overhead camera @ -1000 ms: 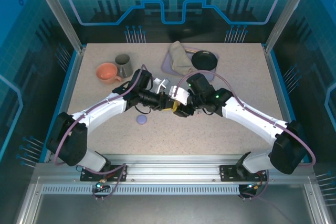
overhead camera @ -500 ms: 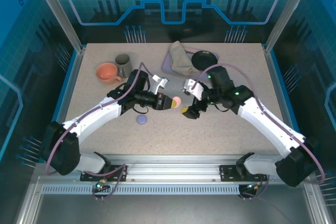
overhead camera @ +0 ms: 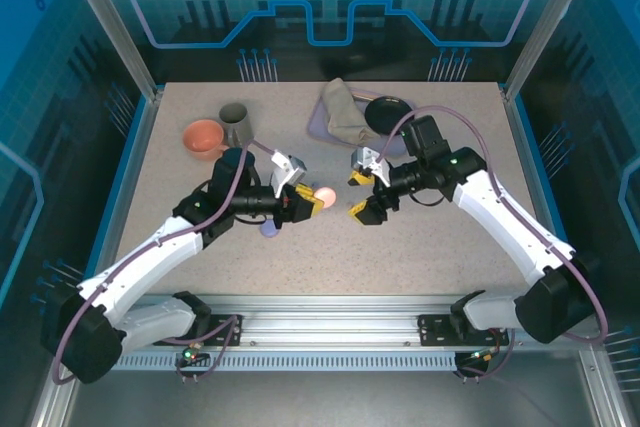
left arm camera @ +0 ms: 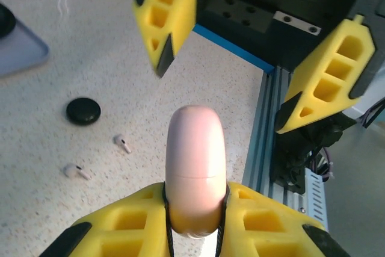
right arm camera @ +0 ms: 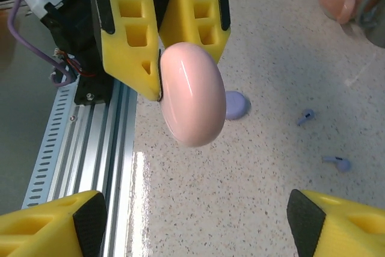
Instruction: Insert wireless bluetooth earbuds into charging case
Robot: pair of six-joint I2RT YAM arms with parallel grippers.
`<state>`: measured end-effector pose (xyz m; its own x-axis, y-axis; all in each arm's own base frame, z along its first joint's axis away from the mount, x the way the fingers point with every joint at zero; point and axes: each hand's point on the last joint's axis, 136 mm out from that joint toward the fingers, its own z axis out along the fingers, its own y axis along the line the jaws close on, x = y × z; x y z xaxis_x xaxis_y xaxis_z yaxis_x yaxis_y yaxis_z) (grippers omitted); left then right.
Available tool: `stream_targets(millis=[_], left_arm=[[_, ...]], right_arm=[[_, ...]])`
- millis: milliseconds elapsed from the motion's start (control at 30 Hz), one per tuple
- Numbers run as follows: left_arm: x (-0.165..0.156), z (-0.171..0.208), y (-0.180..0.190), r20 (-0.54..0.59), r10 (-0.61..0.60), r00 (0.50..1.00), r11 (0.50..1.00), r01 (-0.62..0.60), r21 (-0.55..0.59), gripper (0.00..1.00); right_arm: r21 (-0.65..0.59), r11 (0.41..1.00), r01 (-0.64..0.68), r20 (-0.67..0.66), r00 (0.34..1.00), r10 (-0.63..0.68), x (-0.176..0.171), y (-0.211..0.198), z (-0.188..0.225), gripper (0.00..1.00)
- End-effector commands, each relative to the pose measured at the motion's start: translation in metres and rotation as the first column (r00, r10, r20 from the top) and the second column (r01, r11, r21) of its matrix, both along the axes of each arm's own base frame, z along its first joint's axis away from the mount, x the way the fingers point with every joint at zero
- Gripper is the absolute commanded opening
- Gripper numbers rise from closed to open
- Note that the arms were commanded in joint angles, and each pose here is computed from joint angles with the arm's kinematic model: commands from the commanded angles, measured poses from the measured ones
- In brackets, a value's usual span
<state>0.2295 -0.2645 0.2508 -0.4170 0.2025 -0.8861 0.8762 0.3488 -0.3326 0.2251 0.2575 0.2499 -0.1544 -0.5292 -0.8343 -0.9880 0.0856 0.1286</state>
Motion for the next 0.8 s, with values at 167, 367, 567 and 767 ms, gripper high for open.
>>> stream_targets(millis=[167,367,567,767], left_arm=[[-0.003,0.017,-0.006,0.137,-0.063,0.989,0.998,0.063,0.009,0.09],[-0.003,0.02,-0.008,0.138,-0.07,0.988,0.998,0.069,0.01,0.09],[-0.003,0.017,-0.009,0.131,-0.079,0.988,0.997,0.077,0.02,0.1],[-0.005,0.017,-0.011,0.13,-0.092,0.987,0.996,0.09,0.022,0.14]], right_arm=[[0.039,0.992,-0.123,-0.048,0.991,0.125,-0.014,0.027,0.013,0.73],[0.041,0.989,-0.143,-0.066,0.987,0.146,-0.014,0.033,0.012,0.6],[0.059,0.986,-0.157,-0.081,0.984,0.161,-0.016,0.037,0.016,0.41],[0.047,0.986,-0.159,-0.094,0.982,0.163,-0.014,0.037,0.014,0.24]])
